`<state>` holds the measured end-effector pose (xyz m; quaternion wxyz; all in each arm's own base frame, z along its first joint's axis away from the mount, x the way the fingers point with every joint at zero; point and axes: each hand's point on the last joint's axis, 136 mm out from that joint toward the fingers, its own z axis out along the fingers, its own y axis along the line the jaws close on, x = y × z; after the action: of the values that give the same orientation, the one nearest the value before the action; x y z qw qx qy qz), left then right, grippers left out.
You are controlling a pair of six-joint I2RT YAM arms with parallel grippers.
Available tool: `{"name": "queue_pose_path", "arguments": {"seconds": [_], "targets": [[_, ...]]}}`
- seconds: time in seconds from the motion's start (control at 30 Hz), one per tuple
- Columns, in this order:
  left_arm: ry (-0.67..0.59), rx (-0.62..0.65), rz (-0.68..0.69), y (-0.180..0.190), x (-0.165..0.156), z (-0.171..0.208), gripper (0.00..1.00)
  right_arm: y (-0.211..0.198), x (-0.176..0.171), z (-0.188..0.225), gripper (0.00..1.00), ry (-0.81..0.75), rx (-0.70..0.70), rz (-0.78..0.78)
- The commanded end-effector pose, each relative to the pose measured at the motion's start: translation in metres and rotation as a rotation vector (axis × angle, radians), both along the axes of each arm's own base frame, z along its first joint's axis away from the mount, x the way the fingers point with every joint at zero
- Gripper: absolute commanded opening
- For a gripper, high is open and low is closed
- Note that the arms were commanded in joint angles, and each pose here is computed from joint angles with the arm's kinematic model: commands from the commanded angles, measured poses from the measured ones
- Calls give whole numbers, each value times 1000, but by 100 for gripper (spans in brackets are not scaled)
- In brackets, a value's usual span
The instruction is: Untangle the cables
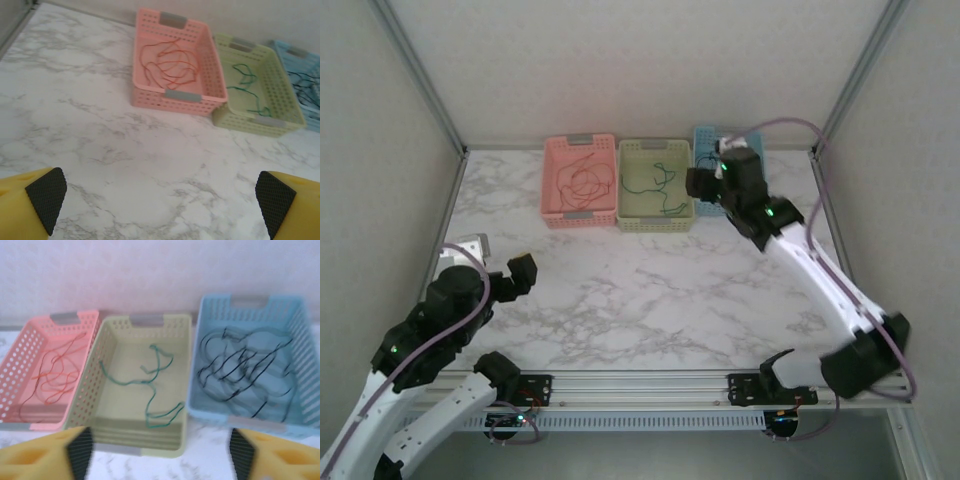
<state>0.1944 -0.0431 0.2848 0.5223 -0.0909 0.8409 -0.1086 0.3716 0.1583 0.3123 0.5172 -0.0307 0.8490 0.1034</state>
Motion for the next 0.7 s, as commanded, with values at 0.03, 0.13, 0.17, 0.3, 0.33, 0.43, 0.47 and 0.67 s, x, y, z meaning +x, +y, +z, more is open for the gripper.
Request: {"name": "queue_pose_path", "arguments": {"seconds": [0.03,0.13,0.17,0.3,0.33,0.43,0.47,0.67], "targets": [[-4,-7,142,3,29,-11,100,-51,-18,-24,96,-117,-75,-136],[-16,26,164,-6,51,-30,100,-86,-33,-56,99,-90,-81,-225],[-25,43,196,-3,56,-36,100,-96,-37,-65,99,-77,-85,-256],[-113,136,295,6,76,-56,100,-142,-51,-110,99,-51,-95,-417],[-138,171,318,9,80,-61,100,-152,-54,-119,98,-62,-100,-454],[-166,281,415,28,85,-79,100,-177,-61,-148,97,-92,-121,-546],[-163,302,431,32,87,-82,100,-185,-62,-158,96,-91,-124,-573],[-153,326,443,58,113,-102,100,-209,-42,-200,95,-94,-111,-664]]}}
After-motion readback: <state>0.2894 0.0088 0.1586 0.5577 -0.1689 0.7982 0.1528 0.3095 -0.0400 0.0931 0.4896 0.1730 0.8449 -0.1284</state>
